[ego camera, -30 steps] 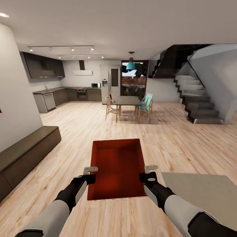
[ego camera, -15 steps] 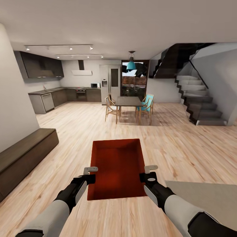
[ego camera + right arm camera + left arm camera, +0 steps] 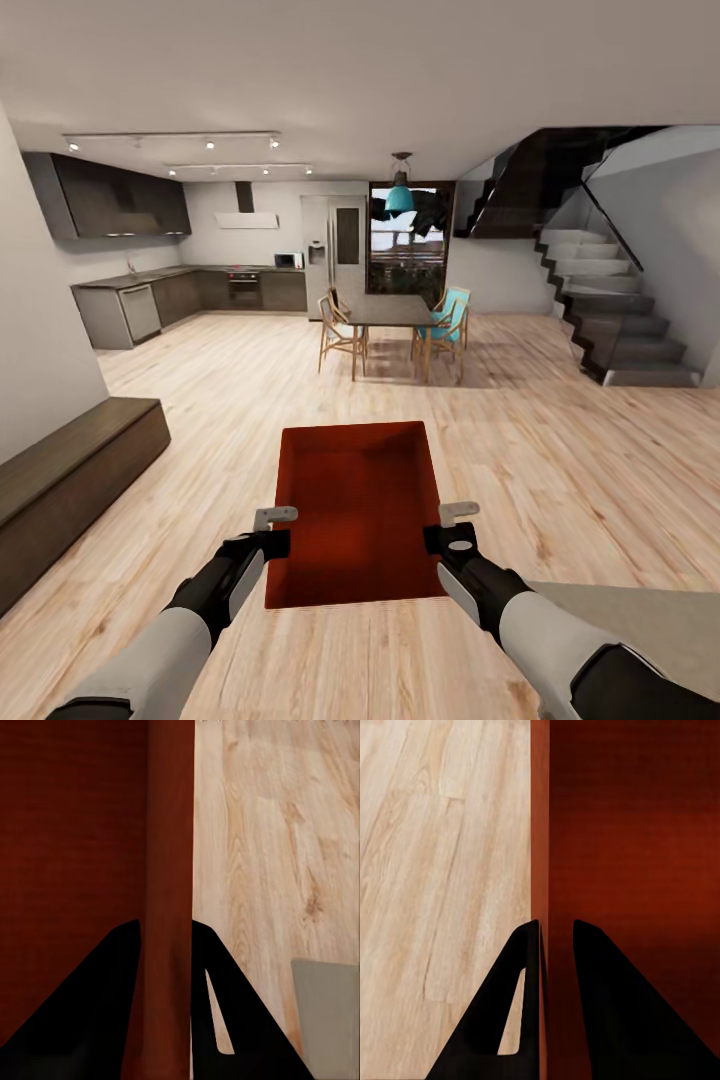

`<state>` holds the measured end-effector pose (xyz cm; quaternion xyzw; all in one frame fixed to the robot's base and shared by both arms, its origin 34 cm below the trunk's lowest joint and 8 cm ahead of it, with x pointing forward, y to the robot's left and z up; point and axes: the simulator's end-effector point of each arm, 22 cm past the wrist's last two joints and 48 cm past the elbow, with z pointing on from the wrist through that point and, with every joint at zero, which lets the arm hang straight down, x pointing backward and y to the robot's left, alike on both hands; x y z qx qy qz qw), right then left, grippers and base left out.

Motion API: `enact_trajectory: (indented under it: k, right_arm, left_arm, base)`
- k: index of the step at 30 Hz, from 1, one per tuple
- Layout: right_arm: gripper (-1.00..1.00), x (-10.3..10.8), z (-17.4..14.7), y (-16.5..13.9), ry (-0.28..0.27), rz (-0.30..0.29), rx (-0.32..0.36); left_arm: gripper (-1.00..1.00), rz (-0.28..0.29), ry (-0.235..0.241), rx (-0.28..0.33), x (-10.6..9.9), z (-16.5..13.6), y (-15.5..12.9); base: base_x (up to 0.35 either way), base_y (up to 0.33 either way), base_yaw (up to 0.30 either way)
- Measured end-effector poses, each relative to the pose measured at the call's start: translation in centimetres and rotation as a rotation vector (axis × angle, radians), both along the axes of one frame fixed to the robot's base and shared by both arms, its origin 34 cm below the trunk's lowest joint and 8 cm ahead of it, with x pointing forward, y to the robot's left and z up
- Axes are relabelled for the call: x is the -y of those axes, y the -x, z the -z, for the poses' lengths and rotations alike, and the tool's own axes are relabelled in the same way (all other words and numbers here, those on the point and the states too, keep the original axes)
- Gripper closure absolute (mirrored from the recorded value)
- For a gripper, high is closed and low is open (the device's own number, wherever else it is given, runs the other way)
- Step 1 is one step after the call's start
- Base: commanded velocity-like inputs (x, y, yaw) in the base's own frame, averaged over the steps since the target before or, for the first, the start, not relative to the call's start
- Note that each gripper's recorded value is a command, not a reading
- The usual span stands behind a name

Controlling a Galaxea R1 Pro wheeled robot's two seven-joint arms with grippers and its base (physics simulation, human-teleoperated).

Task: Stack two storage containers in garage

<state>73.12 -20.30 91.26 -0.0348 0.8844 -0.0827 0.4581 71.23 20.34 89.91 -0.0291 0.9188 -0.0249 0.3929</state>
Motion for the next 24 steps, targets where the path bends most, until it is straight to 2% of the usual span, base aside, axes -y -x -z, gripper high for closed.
enact_trajectory:
  k: [24]
  right_arm:
    - [1.00,0.00,0.00,0.00,0.000,0.000,0.000]
  left_arm:
    - [1.00,0.000,0.000,0.000,0.00,0.00,0.00]
  base:
    - [0.323,0.000,0.000]
